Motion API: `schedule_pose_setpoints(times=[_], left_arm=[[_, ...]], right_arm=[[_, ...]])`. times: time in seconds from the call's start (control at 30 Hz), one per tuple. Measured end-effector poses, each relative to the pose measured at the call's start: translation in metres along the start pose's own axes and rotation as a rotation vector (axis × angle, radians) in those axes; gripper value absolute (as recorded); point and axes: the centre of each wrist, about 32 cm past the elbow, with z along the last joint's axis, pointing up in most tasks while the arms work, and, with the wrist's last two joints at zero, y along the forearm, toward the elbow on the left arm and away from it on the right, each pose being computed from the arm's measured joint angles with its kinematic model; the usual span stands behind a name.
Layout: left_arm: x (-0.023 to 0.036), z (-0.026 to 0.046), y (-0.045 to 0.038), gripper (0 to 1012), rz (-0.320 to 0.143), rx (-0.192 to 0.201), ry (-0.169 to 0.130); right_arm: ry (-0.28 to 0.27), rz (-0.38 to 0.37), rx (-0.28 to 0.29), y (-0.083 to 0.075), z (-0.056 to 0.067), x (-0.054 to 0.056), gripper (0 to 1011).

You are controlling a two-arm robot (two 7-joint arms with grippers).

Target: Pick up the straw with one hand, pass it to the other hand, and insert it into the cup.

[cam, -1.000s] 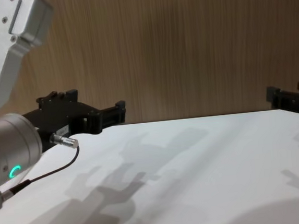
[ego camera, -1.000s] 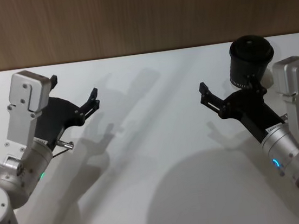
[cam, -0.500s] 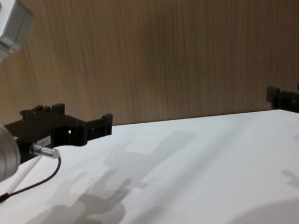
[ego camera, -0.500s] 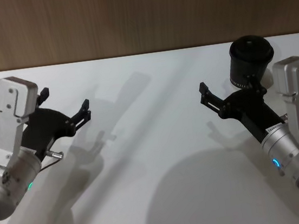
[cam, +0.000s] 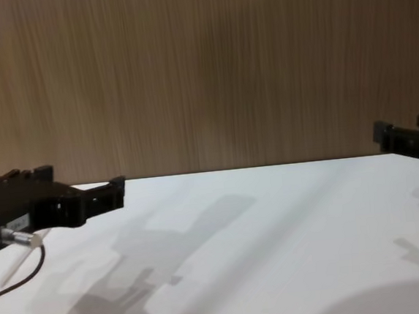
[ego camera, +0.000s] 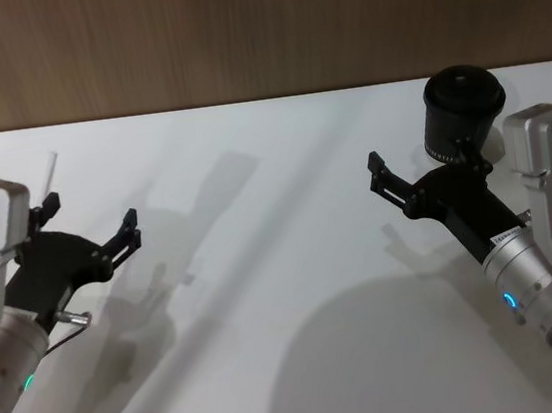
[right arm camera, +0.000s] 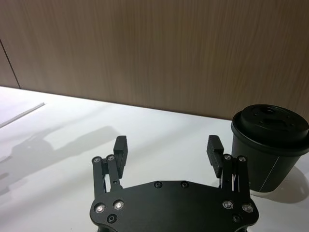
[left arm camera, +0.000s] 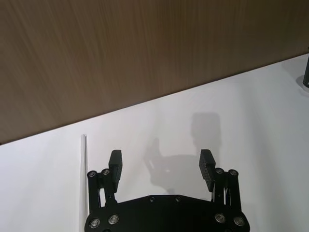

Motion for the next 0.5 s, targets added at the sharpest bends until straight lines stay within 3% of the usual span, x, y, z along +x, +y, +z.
schedule_pose_setpoints(times=[0.2, 0.5], left_arm=[[-0.0003, -0.0033, 0.0153, 1003, 0.048, 0.000, 0.014], [-0.0028, -0.0062, 0.0307, 1002, 0.134, 0.011, 0.023]], right_arm=[[0.000, 0.000, 0.000, 0.000, 0.000, 0.000, 1001], [0.000, 0.000, 0.000, 0.000, 0.000, 0.000, 1001]])
